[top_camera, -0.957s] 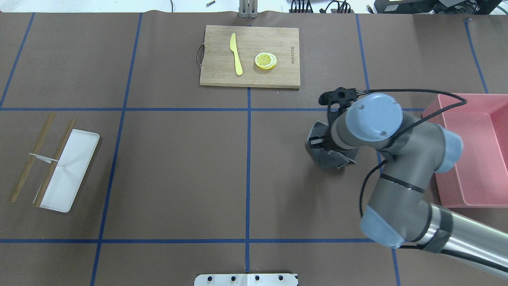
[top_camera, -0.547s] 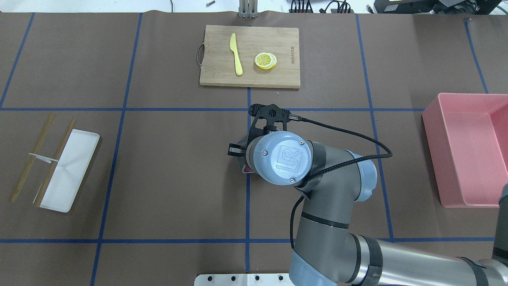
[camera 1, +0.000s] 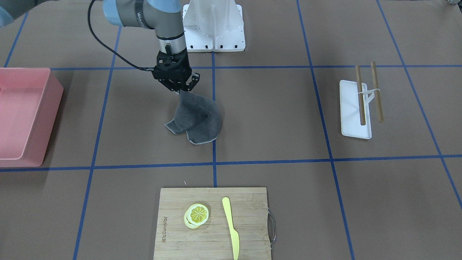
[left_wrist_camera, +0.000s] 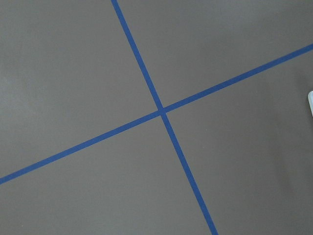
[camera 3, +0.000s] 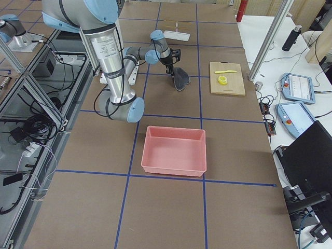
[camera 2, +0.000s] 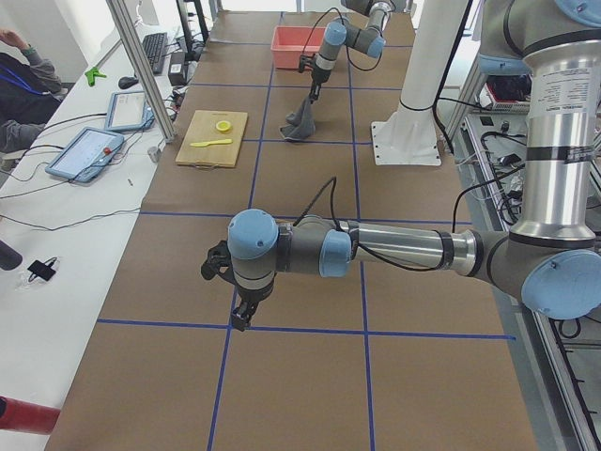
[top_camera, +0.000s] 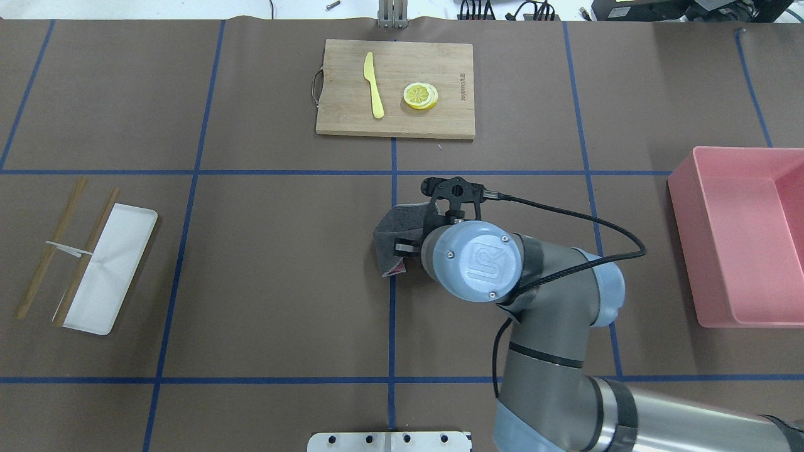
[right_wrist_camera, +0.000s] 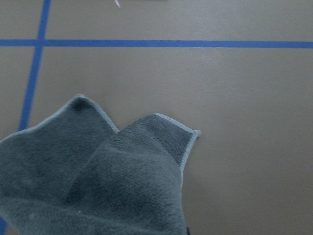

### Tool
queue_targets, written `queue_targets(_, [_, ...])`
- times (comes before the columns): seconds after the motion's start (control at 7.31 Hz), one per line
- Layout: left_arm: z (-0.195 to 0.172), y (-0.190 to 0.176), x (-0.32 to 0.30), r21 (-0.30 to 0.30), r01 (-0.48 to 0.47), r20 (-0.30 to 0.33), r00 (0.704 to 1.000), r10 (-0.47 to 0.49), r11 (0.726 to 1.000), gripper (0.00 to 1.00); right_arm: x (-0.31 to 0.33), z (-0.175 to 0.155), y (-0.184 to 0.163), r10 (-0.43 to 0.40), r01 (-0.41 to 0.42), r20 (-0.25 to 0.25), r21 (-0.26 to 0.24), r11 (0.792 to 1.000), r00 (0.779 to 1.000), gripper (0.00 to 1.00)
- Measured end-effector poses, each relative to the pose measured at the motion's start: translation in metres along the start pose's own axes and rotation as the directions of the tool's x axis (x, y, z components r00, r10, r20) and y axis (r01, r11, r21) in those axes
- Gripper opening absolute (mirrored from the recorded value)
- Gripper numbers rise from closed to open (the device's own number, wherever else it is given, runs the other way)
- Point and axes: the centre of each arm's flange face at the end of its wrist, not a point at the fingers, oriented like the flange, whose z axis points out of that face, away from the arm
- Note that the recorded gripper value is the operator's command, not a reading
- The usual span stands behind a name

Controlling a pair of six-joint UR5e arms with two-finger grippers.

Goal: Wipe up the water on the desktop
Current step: 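Carry the towel with the right gripper over the pink bin and release it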

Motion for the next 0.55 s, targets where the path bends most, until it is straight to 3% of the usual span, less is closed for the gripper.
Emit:
queue_targets(0.14, [0.000,0.001,0.000,-0.001,0.001,0.000,1.000,-0.001,1.000,0.99,0.052,0.002,0.001,-0.070,0.067,-0.088,-0.036,0.997,0.994,0.00])
queue_targets(0.27, [0.001,0.001,0.000,-0.001,0.002,-0.001,1.000,-0.002,1.000,0.99,0.097,-0.008,-0.005,-0.124,0.117,-0.141,-0.057,0.991,0.982,0.00])
queue_targets(0.41, [0.001,0.003,0.000,-0.003,0.003,-0.001,1.000,-0.003,1.000,0.99,0.127,-0.043,-0.025,-0.133,0.125,-0.124,-0.064,0.990,0.983,0.00])
queue_targets(0.55, [0.002,0.004,0.000,-0.003,0.004,-0.001,1.000,-0.004,1.000,0.99,0.150,-0.094,-0.051,-0.105,0.100,-0.057,-0.078,0.992,0.993,0.00])
